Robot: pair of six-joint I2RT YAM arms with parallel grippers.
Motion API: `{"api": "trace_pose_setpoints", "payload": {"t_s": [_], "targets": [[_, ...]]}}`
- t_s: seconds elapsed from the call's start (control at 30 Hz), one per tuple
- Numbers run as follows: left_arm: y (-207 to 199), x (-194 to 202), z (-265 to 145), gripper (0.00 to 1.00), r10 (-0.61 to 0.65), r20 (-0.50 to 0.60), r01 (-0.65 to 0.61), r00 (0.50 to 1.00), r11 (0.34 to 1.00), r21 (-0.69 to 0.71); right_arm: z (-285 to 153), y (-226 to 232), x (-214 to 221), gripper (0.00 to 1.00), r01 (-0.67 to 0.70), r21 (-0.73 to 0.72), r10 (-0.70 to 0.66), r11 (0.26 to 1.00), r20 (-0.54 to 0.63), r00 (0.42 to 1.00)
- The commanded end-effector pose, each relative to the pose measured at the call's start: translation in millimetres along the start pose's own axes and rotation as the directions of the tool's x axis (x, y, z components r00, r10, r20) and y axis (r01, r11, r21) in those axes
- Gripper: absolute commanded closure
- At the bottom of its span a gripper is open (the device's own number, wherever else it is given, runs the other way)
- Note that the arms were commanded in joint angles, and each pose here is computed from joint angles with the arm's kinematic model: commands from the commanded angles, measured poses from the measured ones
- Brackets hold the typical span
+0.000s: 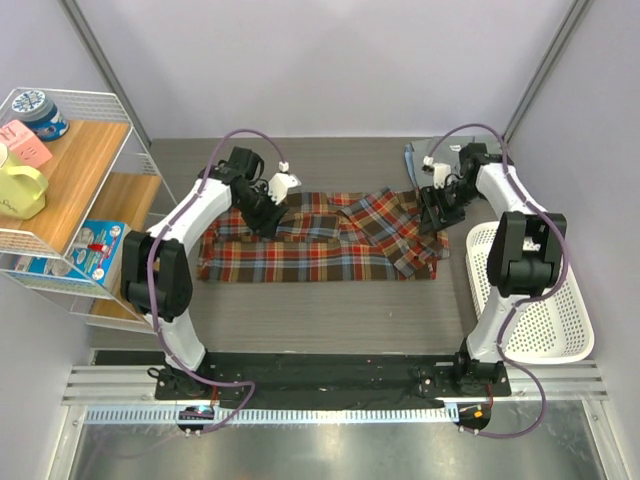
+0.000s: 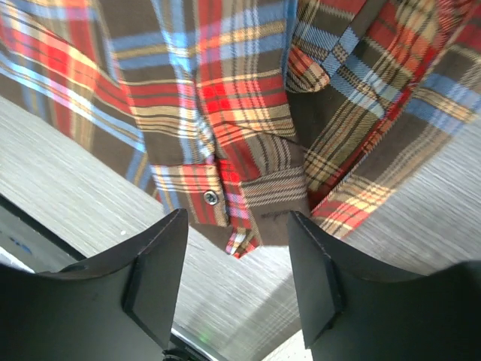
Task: Fold and stack the long sleeve shirts
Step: Fold the shirt
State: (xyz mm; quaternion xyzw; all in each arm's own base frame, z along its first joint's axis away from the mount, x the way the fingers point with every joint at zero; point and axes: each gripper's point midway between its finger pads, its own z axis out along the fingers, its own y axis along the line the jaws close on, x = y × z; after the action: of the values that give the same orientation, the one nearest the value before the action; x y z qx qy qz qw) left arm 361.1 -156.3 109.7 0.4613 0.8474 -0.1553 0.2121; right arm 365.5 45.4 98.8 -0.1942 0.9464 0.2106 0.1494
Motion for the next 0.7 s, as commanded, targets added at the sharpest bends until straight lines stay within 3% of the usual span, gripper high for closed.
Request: {"api": "trace_pose_setpoints", "payload": {"t_s": [0.0, 0.47, 0.53, 0.63, 0.67], "targets": [[-9, -23, -18, 0.52, 0.044, 0.103, -0.045, 0.994, 0.999, 0.009, 11, -10, 0, 0.41, 0.027, 0.018, -0.027, 0.999, -0.027, 0.999], [-15, -13, -27, 0.5, 0.058, 0.093, -0.057, 0.994, 0.998, -0.014, 31, -35, 6, 0.28, 0.025, 0.067, -0.019, 0.997, -0.1, 0.995], [-15, -14, -27, 0.5, 0.06, 0.098, -0.058, 0.993, 0.998, -0.019, 29, -32, 8, 0.32, 0.025, 0.053, -0.019, 0.998, -0.107, 0.994], [-13, -16, -28, 0.51, 0.059, 0.102, -0.056, 0.993, 0.998, -0.024, 22, -16, 6, 0.52, 0.011, -0.008, -0.012, 1.0, -0.105, 0.994], [-13, -17, -28, 0.51, 0.055, 0.106, -0.052, 0.993, 0.998, -0.026, 19, -9, 4, 0.63, 0.002, -0.04, -0.006, 0.999, -0.098, 0.995]]}}
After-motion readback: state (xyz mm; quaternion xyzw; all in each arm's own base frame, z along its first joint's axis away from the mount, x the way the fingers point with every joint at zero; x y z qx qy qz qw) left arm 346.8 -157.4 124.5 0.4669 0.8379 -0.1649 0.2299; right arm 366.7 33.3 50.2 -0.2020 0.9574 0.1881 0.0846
